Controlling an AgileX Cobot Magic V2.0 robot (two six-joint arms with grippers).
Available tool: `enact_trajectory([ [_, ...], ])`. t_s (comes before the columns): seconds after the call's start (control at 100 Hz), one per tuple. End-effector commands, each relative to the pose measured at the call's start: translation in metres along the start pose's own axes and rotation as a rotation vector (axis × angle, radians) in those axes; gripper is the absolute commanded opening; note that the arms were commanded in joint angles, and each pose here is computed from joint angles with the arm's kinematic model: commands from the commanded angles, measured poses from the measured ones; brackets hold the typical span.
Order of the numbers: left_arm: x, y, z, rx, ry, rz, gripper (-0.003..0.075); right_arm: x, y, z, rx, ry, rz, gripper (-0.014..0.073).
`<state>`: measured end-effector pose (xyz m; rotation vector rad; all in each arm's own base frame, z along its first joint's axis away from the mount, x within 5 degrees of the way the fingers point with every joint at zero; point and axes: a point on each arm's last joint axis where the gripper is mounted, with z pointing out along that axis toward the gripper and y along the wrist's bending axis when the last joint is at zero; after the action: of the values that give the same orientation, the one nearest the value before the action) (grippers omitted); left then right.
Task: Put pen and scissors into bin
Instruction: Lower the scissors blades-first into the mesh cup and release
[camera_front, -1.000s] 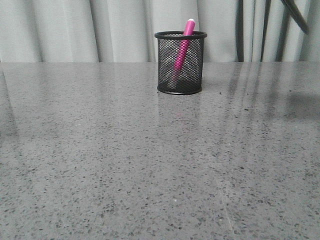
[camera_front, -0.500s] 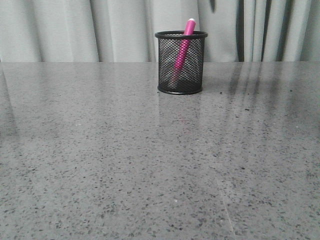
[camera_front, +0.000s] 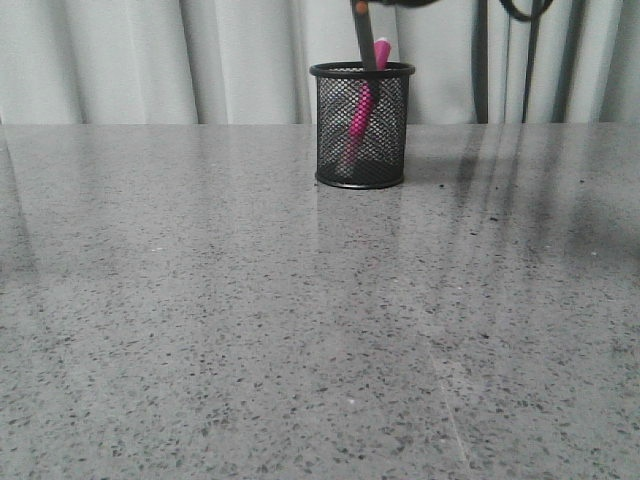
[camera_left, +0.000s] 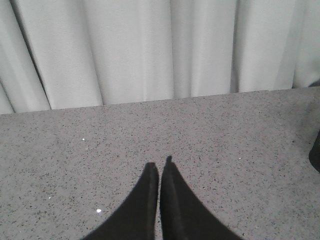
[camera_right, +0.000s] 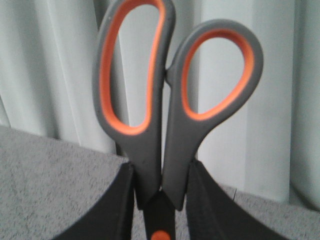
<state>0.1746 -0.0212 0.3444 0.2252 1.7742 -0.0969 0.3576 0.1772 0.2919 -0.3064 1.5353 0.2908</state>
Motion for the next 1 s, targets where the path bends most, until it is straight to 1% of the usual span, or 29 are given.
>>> enact_trajectory([
  [0.0,-0.013,0.002,-0.004,-0.025,-0.070,-0.019,-0.0019,-0.028,0.000,-0.010,0.011,-0.156,0.007,-0.0076],
  [0.11,-0.013,0.002,-0.004,-0.025,-0.070,-0.019,-0.0019,-0.014,0.000,-0.014,0.011,-0.122,0.004,-0.0076],
  [0.23,-0.013,0.002,-0.004,-0.025,-0.070,-0.019,-0.0019,-0.004,-0.002,-0.020,0.019,-0.131,0.011,-0.0076],
  [0.55,-0.013,0.002,-0.004,-0.025,-0.070,-0.019,-0.0019,0.001,-0.002,-0.021,0.017,-0.108,0.011,-0.0076],
  [0.62,-0.013,0.002,-0.004,-0.025,-0.070,-0.019,-0.0019,0.001,-0.001,-0.021,0.016,-0.104,0.013,-0.0061],
  [0.76,-0.013,0.002,-0.004,-0.025,-0.069,-0.019,-0.0019,0.002,-0.001,-0.021,0.016,-0.102,0.015,0.0028],
  [0.88,-0.013,0.002,-0.004,-0.025,-0.069,-0.019,-0.0019,0.002,-0.001,-0.021,0.016,-0.099,0.015,0.0149],
  [0.99,-0.013,0.002,-0.004,-0.025,-0.069,-0.019,-0.0019,0.002,-0.001,-0.021,0.015,-0.100,0.014,0.0226],
])
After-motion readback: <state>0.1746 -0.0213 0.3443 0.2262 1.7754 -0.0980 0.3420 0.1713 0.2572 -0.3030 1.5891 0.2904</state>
